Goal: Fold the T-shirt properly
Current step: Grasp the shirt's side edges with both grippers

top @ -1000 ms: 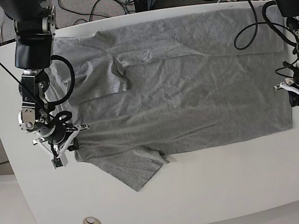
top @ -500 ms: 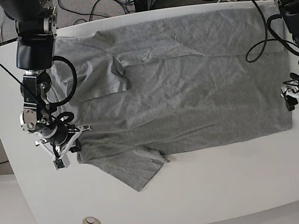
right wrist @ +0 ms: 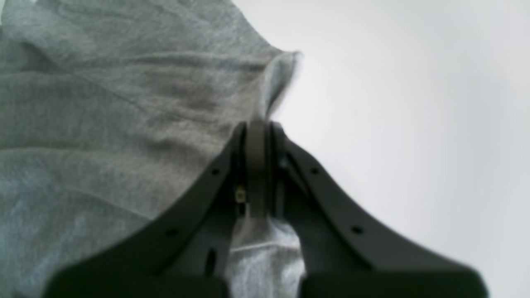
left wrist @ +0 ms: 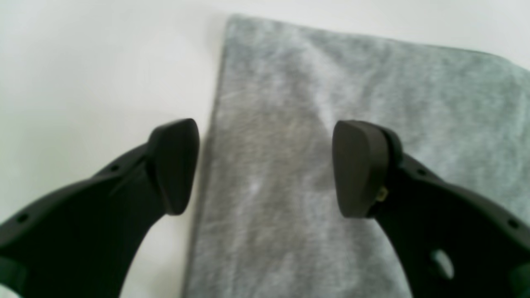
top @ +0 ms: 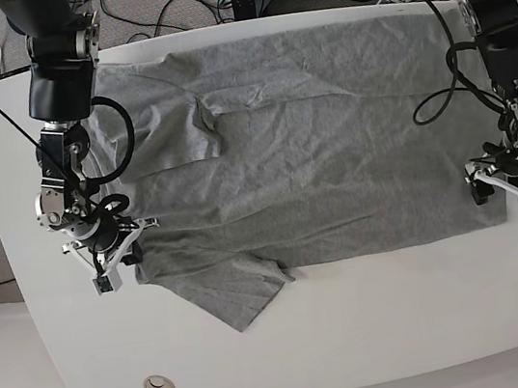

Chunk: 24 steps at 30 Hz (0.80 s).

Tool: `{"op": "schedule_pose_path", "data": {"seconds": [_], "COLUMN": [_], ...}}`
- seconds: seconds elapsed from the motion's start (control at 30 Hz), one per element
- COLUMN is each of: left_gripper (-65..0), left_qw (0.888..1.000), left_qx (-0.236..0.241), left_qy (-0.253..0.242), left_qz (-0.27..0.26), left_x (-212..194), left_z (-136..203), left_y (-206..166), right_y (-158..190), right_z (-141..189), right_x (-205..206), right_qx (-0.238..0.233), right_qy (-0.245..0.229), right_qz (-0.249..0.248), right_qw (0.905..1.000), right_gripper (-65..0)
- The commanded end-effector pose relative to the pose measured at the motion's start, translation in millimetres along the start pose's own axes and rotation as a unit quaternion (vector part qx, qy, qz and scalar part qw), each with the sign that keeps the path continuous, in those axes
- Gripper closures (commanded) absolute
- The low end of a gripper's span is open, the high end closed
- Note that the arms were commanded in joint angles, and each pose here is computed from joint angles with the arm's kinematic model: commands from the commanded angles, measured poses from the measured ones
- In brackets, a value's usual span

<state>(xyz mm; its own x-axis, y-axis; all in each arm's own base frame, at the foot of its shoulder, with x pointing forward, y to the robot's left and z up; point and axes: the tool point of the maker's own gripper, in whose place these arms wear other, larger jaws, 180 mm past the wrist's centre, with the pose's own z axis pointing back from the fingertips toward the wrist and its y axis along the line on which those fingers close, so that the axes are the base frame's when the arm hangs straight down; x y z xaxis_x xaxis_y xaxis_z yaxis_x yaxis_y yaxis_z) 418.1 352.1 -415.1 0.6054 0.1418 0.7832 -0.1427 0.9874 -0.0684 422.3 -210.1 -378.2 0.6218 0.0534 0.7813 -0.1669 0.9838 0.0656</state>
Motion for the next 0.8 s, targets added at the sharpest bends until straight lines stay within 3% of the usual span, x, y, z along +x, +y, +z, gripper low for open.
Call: {"op": "schedule_pose_path", "data": {"seconds": [0.0,0.2,0.4,0.67,0.77], "left_gripper": [-47.5,-46.9,-22.3,-18.9,-5.7], "left_qw": [1.000,0.998,0.997,0.997,0.997], "left_qx": [-0.019,-0.054,-0.078,-0.076,-0.076], "left_qy": [-0.009,-0.013,-0.013,-0.016,-0.016], "left_qz": [-0.008,-0.018,-0.025,-0.024,-0.024], "left_x": [13,16,17,18,18], "left_z": [2,3,4,4,4], "left_y": [-3,-16,-25,-24,-24], "right_y": [-7,-7,-7,-6,-6], "right_z": [4,4,4,5,5], "right_x": [26,26,26,24,18], "right_qx": [-0.005,-0.005,-0.005,-0.005,-0.004], "right_qy": [-0.033,-0.033,-0.033,-0.031,-0.027], "right_qz": [0.007,0.007,0.007,0.007,0.006], "right_qw": [0.9994,0.9994,0.9994,0.9995,0.9996], "right_gripper": [0.0,0.0,0.0,0.0,0.0]}}
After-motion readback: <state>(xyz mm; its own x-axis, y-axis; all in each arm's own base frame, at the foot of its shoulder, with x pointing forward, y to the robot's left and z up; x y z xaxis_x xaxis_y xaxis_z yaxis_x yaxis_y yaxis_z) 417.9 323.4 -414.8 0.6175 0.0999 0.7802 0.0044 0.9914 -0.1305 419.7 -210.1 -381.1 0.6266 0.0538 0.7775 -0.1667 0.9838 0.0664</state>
